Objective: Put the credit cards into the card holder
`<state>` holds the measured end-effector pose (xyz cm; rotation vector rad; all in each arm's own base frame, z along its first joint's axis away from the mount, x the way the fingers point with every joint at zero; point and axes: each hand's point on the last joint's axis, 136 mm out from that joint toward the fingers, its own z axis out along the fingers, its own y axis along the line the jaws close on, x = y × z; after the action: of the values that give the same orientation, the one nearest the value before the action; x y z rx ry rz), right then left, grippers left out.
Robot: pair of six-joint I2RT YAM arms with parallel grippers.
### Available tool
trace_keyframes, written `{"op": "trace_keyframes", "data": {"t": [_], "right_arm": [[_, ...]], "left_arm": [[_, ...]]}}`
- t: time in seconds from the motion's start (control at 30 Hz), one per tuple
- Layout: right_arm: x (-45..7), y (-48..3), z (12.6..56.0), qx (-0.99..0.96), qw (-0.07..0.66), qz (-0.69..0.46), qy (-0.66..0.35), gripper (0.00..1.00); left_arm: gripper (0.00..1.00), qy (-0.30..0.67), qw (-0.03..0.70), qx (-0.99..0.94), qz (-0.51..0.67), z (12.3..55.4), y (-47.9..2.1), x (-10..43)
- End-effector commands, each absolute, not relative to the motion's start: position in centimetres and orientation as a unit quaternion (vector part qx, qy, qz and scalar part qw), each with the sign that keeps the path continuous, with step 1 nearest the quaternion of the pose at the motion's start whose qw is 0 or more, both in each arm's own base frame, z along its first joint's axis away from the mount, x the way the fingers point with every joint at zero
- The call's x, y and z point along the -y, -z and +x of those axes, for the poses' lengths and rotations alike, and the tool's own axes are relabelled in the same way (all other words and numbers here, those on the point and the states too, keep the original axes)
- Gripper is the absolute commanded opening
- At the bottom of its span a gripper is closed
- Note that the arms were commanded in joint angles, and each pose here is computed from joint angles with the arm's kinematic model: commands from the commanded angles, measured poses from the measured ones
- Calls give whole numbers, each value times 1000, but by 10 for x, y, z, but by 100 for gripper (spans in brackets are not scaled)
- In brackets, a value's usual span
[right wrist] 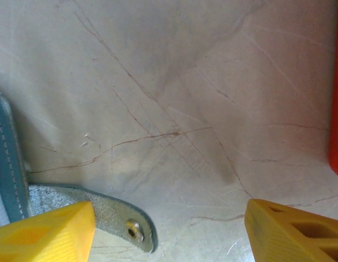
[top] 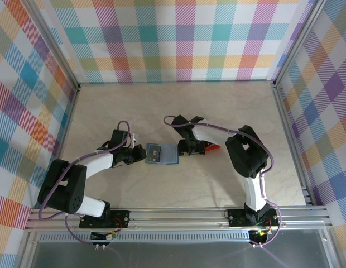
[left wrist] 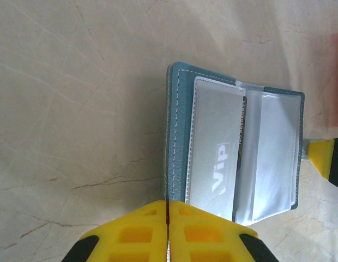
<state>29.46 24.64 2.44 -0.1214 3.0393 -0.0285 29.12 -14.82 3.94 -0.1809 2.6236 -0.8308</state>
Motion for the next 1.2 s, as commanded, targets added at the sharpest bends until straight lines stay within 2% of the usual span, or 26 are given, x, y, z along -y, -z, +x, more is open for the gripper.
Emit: {"op": "trace_keyframes", "data": {"t": [0.0, 0.2, 0.47, 0.83, 0.97, 1.17], "right_arm": [[-245, -39, 297, -997, 63, -36, -6, 72], [-250, -39, 299, -997, 62, -35, -26, 70], [-243, -12, 294, -999, 35, -36, 0, 70], [-241, -9, 293, -999, 29, -38, 5, 70], [-251, -22, 295, -998, 41, -35, -28, 70], [-270, -73, 305, -989, 97, -33, -110, 70]], "left_arm": [[8, 290, 198, -934, -61, 293, -44, 145], [8, 292, 199, -934, -60, 293, -45, 146], [8, 294, 199, -933, -59, 294, -46, 146], [8, 295, 200, -933, -58, 293, -46, 146], [8, 295, 200, -932, -58, 292, -46, 146], [8, 304, 202, -930, -55, 292, -49, 149]]}}
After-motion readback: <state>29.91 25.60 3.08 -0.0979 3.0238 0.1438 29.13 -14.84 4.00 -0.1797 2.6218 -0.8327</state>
